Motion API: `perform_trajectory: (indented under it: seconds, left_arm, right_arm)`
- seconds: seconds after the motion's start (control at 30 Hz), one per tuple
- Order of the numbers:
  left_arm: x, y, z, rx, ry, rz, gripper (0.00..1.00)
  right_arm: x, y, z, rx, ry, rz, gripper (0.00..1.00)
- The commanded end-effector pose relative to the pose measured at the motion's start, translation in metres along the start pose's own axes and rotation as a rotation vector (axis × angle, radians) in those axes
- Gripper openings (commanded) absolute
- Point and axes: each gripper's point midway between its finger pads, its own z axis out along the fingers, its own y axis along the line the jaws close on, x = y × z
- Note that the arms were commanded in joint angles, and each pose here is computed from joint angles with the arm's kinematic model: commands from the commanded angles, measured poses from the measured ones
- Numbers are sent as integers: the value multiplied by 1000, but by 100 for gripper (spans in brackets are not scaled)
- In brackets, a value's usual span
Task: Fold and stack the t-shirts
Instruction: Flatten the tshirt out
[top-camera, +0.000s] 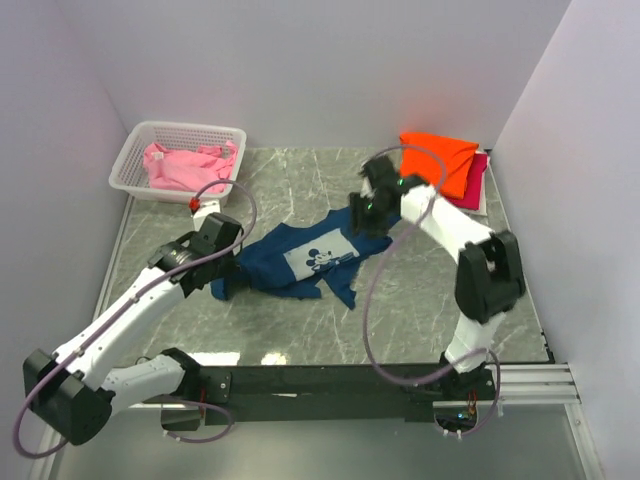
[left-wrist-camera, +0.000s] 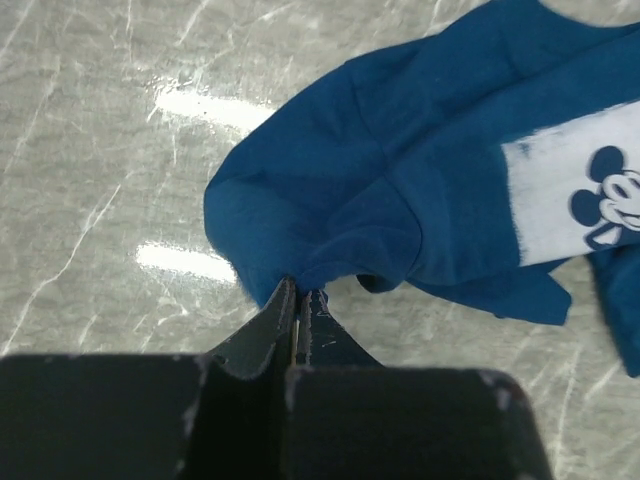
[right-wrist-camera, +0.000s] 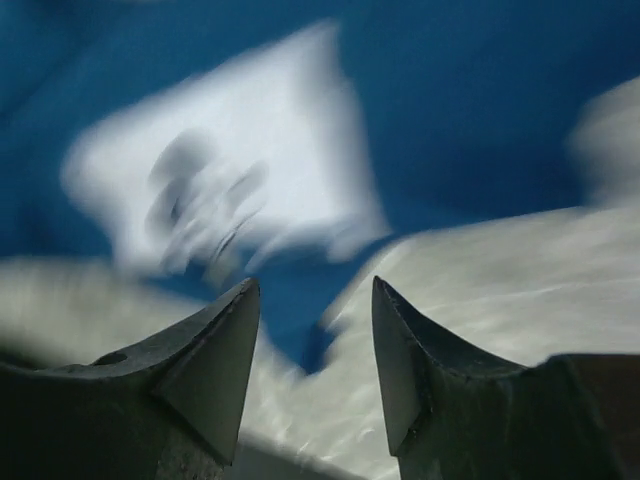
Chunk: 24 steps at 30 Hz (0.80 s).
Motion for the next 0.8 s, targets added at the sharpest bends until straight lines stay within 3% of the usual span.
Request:
perform_trajectory:
  seconds: [0.0,0.1,0.33,0.77]
  left_arm:
    - [-6,-4,8,-27,-7,-13,0]
    - [-8,-6,17,-53,3,15,0]
    - [-22,-22,28,-27,26,54,0]
    - [-22,-5,20,-56,42,51,0]
  right_arm:
    - [37,73,-49,-269,-73,-115,56]
    - [83,95,-37,-371,10,-116,56]
    - [144,122,-10,-408,138,-145,56]
    - [153,113,47,-317,180,-126,56]
